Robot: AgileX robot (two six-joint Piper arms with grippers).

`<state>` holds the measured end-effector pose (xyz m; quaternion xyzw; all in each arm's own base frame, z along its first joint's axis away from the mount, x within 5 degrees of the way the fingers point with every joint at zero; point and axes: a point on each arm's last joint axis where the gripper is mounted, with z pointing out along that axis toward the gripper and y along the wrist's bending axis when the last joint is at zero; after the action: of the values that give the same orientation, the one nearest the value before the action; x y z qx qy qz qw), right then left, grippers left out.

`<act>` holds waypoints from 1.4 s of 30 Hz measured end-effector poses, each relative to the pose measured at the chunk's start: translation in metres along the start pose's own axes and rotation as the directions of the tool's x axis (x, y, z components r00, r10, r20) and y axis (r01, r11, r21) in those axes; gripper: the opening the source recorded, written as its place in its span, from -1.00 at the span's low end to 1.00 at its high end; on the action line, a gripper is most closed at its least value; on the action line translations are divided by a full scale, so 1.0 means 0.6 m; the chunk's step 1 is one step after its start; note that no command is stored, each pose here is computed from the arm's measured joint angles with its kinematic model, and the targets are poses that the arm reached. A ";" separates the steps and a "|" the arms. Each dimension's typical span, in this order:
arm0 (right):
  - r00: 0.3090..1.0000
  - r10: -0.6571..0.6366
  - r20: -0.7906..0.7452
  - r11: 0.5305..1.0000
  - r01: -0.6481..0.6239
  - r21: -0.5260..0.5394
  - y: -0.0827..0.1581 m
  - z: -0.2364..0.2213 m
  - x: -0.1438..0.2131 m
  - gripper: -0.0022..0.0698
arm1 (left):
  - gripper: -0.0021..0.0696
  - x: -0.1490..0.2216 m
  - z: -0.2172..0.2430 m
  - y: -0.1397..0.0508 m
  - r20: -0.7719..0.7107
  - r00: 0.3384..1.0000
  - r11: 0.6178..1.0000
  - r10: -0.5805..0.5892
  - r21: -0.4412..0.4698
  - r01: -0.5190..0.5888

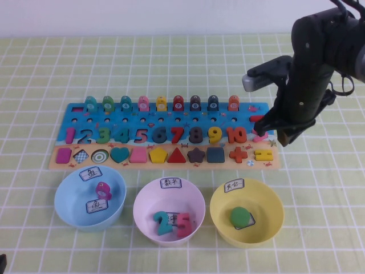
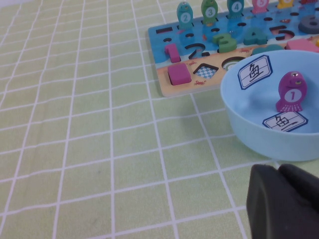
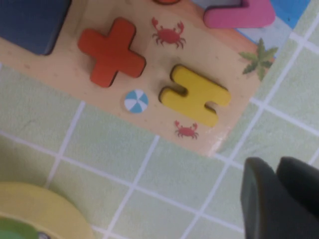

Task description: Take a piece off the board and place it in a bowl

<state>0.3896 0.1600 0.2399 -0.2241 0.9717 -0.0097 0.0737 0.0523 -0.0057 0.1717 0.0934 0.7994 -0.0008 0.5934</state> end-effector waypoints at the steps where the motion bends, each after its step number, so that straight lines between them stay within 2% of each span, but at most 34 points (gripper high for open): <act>1: 1.000 0.005 0.001 1.000 -0.005 0.000 0.000 0.002 -0.004 -0.80 | -0.95 0.000 0.000 0.000 0.000 1.000 1.000 0.000 0.000 0.000; 8: 0.999 0.032 0.021 0.999 -0.031 -0.024 0.010 0.014 -0.031 0.03 | -0.95 0.000 0.000 0.000 0.000 1.000 1.000 0.000 0.000 0.000; 10: 0.999 0.028 0.023 0.999 -0.027 -0.028 0.016 0.019 -0.036 0.16 | -0.95 0.000 0.000 0.000 0.000 1.000 1.000 0.000 0.000 0.000; 12: 0.999 0.028 0.018 0.999 -0.027 -0.032 0.022 0.025 -0.039 0.20 | -0.95 0.000 0.000 0.000 0.000 1.000 1.000 0.000 0.000 0.000; 28: 0.993 0.100 -0.062 0.995 -0.102 -0.019 0.033 0.088 -0.045 0.23 | -0.95 0.000 0.000 0.000 0.000 1.000 1.000 0.000 0.000 0.000; 39: 0.992 0.111 -0.066 0.994 -0.112 -0.016 0.033 0.092 -0.046 -0.05 | -0.95 0.000 0.000 0.000 0.000 1.000 1.000 0.000 0.000 0.000; 42: 0.991 0.112 -0.066 0.993 -0.113 -0.015 0.033 0.092 -0.046 -0.07 | -0.95 0.000 0.000 0.000 0.000 1.000 1.000 0.000 0.000 0.000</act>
<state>0.4135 0.1904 0.1883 -0.1692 0.9848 -0.0035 0.0402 0.0523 -0.0057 0.1717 0.0934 0.7994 -0.0008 0.5934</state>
